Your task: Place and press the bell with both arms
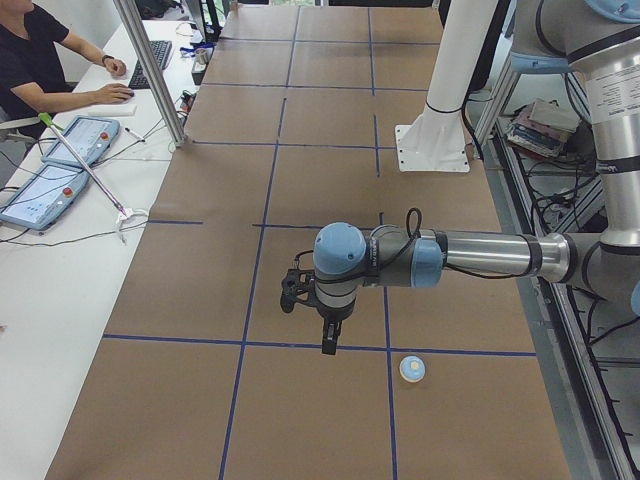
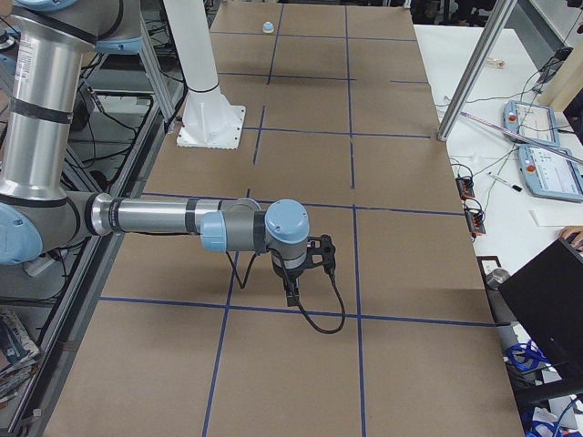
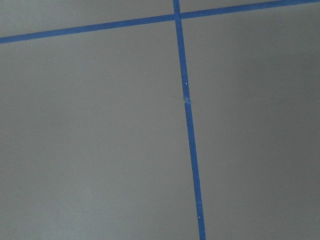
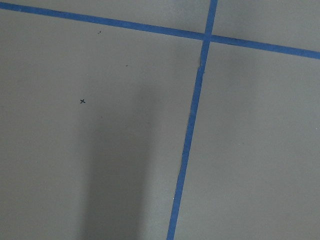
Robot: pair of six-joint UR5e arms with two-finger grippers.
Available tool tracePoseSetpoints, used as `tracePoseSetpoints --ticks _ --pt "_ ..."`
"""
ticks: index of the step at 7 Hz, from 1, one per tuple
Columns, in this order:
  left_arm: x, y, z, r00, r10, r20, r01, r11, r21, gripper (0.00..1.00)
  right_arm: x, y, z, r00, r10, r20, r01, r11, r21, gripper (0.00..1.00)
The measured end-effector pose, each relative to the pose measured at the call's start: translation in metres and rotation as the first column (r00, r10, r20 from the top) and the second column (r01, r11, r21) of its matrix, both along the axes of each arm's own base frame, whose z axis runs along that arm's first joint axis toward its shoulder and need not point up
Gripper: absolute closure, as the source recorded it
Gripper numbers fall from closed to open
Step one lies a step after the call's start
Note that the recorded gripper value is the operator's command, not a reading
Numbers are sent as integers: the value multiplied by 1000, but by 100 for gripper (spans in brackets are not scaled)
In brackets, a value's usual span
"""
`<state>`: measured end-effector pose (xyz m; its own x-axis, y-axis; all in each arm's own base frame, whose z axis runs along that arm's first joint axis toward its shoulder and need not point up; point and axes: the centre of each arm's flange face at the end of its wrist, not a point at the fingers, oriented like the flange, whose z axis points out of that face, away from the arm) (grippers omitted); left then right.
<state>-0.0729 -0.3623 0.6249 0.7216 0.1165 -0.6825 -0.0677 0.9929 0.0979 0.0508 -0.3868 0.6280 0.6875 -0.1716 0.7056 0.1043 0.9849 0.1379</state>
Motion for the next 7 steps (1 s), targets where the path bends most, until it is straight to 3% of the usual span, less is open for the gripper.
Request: tracePoseSetpoints --ticks 4,7 --pt "1 9 -7 1000 32 1 -32 999 28 0 0 0 0 1000 0 0 0 1000 3 0" --pt "1 15 0 999 33 -2 -33 999 11 0 -1 3 4 1000 -1 1 1 1000 -2 0"
